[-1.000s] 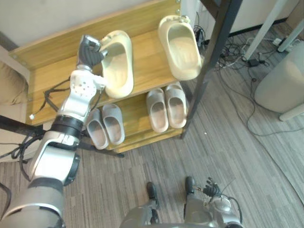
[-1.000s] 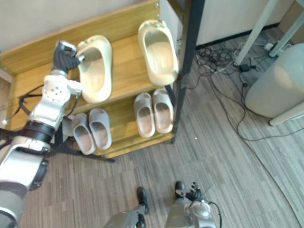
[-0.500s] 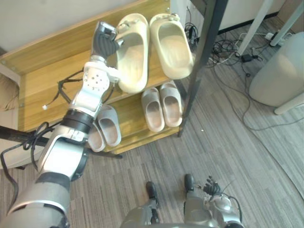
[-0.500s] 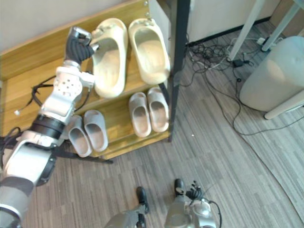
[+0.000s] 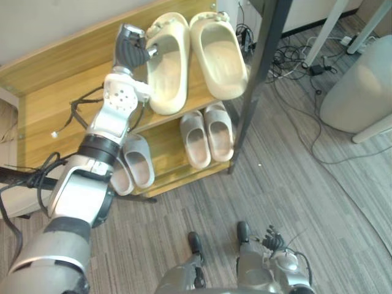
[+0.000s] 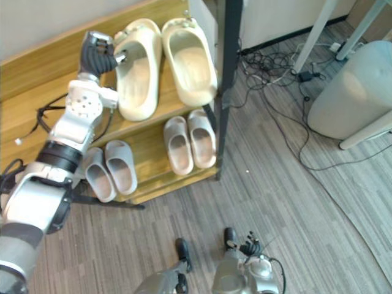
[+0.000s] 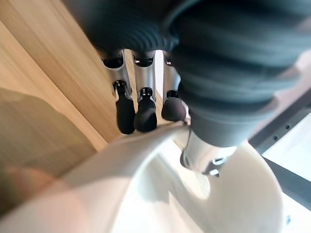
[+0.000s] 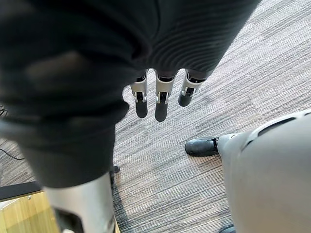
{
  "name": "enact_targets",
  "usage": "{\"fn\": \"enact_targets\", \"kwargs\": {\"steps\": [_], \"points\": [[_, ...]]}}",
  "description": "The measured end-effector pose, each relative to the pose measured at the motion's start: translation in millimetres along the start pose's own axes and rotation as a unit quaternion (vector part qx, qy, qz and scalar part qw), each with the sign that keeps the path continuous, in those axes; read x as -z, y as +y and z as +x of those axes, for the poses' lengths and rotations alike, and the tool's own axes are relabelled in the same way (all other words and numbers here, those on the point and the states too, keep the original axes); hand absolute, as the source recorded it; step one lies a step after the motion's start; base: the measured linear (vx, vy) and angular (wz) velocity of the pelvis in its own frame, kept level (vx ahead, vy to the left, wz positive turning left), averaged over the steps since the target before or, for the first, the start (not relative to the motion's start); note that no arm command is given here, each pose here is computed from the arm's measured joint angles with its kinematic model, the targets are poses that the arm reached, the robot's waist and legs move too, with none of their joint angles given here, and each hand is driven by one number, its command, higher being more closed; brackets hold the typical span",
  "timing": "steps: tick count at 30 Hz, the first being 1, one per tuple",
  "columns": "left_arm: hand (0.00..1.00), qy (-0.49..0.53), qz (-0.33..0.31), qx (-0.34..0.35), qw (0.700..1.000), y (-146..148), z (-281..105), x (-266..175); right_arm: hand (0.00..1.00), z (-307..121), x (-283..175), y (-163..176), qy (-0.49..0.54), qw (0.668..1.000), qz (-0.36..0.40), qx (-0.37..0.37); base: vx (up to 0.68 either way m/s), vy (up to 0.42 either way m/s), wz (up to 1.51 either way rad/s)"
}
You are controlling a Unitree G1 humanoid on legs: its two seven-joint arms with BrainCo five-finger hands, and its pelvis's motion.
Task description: Organize the slippers on the shoe rack
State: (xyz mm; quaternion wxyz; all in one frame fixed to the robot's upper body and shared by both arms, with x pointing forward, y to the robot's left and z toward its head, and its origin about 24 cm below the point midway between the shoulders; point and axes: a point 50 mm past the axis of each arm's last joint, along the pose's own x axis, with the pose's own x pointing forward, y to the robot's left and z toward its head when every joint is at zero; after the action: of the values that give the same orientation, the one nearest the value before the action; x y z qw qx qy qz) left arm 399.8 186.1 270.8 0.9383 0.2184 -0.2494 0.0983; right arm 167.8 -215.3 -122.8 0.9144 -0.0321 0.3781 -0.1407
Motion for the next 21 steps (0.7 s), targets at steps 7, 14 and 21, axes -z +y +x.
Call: {"fn": "enact_targets", "kwargs": {"steps": [7,14,21], "points": [[0.0,-0.001,-0.01,-0.007,1.0,2.8,1.4,-1.7,0.0,0.4,-1.5,0.0,-0.004,1.0,0.0,0.0,0.0,0.0,0.01],[0.0,-0.003,-0.021,-0.015,1.0,3.6,1.6,-3.8,0.0,0.4,-1.5,0.1,-0.004,1.0,-0.001,-0.001,0.0,0.0,0.03],[0.0,-0.036,-0.055,-0.034,0.997,7.2,-1.1,-18.0,0.0,0.6,-1.0,-1.3,-0.003,1.0,-0.008,0.0,0.01,0.003,0.06]]}}
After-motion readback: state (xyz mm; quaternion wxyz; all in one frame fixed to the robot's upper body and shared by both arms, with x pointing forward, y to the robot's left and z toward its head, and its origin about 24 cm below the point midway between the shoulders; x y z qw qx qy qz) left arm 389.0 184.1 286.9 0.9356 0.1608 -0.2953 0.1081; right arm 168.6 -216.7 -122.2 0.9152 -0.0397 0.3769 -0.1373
